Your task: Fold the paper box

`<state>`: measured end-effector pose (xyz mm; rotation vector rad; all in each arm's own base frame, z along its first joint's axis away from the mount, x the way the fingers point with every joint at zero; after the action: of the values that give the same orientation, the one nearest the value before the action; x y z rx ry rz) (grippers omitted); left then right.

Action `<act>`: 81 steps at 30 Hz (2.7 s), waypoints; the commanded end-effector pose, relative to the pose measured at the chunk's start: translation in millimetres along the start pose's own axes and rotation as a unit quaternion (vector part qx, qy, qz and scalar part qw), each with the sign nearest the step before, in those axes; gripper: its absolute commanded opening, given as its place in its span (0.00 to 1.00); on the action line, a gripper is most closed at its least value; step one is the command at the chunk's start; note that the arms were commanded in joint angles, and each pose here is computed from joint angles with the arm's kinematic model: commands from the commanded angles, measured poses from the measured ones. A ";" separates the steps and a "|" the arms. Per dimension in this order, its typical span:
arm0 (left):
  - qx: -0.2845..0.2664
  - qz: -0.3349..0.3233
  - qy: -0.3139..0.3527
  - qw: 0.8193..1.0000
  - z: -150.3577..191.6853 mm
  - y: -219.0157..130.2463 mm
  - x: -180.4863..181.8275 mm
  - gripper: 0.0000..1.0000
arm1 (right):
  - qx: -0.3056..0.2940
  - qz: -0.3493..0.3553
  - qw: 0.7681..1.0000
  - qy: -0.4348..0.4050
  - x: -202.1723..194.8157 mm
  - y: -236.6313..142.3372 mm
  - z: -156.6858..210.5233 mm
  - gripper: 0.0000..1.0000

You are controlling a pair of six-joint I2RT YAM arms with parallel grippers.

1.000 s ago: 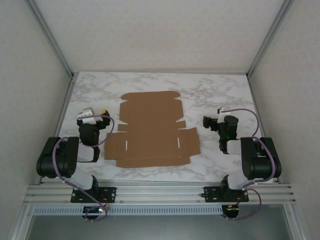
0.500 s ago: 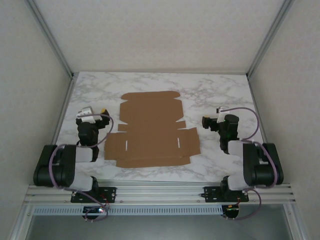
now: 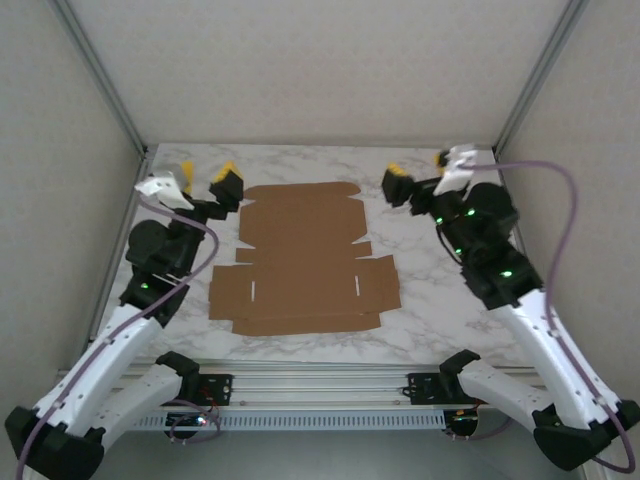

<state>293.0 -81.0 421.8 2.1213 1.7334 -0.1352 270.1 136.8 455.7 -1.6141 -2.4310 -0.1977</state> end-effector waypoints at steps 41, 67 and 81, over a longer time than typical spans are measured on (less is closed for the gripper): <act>0.628 -0.097 -0.144 0.759 381.7 -68.9 -12.6 0.00 | 0.560 0.137 0.808 0.125 -84.1 207.4 388.9 0.00; 0.607 -0.336 -0.102 0.713 457.4 45.0 104.0 0.00 | 0.603 0.287 0.742 0.057 -139.9 90.5 415.2 0.00; 0.617 -0.253 -0.115 0.736 488.9 130.1 53.8 0.00 | 0.613 0.130 0.771 0.115 4.5 72.8 451.0 0.00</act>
<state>534.5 -247.5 40.0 2.0518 2.0753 -1.9818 325.7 254.5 39.1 -1.2269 -1.5236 0.9342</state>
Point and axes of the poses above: each hand's point on the last joint's axis, 136 mm out from that joint toward the fingers, its own y axis out along the fingers, its own x axis along the line the jaws close on, z = x × y, the point moved 2 cm from there along -y, back along the fingers, and after that the axes turned 4 degrees about y, right-handed, at the moved point
